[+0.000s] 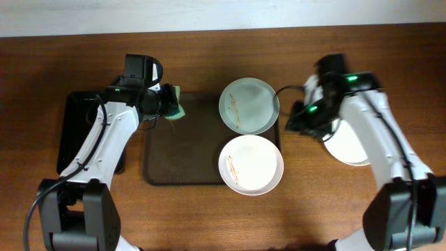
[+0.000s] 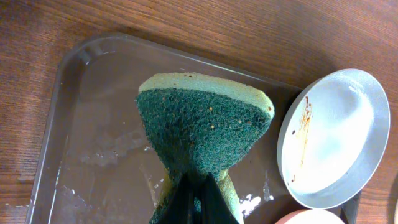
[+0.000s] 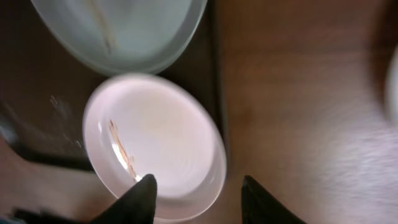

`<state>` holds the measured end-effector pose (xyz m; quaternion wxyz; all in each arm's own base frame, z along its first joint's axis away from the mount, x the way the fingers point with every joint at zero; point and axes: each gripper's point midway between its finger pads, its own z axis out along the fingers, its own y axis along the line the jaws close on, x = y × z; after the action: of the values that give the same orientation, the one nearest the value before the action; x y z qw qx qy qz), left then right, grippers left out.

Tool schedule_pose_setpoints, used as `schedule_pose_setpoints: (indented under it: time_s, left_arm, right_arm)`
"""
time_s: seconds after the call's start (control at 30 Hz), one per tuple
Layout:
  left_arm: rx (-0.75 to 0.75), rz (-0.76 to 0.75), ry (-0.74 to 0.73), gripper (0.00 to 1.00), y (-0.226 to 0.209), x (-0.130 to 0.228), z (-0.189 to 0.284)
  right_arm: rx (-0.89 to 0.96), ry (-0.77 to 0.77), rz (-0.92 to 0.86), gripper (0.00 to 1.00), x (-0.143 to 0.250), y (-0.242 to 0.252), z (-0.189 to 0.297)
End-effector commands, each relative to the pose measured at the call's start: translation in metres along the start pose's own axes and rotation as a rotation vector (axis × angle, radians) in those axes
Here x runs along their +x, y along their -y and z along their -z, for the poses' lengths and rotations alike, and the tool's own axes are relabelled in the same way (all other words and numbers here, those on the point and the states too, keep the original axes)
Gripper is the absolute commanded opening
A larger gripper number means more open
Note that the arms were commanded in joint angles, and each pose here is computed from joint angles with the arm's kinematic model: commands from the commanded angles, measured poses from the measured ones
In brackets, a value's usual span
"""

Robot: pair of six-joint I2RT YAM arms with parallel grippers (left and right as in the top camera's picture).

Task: Clean dirty plates on tray and stack at the side
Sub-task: 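Return the right gripper and grip the bottom white plate's rim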

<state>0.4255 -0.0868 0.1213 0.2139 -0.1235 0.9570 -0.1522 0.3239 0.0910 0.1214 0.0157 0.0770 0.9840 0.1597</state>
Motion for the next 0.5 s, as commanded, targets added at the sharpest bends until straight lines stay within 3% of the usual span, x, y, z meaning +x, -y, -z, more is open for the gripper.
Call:
schedule_pose_setpoints:
  time_s: [0.0,0.47]
  left_arm:
    - [-0.004,-0.021,-0.002,0.01,0.0,0.001,-0.001]
    - [-0.052,-0.017,-0.007,0.01,-0.009,0.003,-0.001]
  right_arm:
    - [0.084,-0.1,-0.028,0.41,0.032,-0.006,-0.03]
    - [0.248,-0.289,-0.07,0.38,0.104,0.033,-0.074]
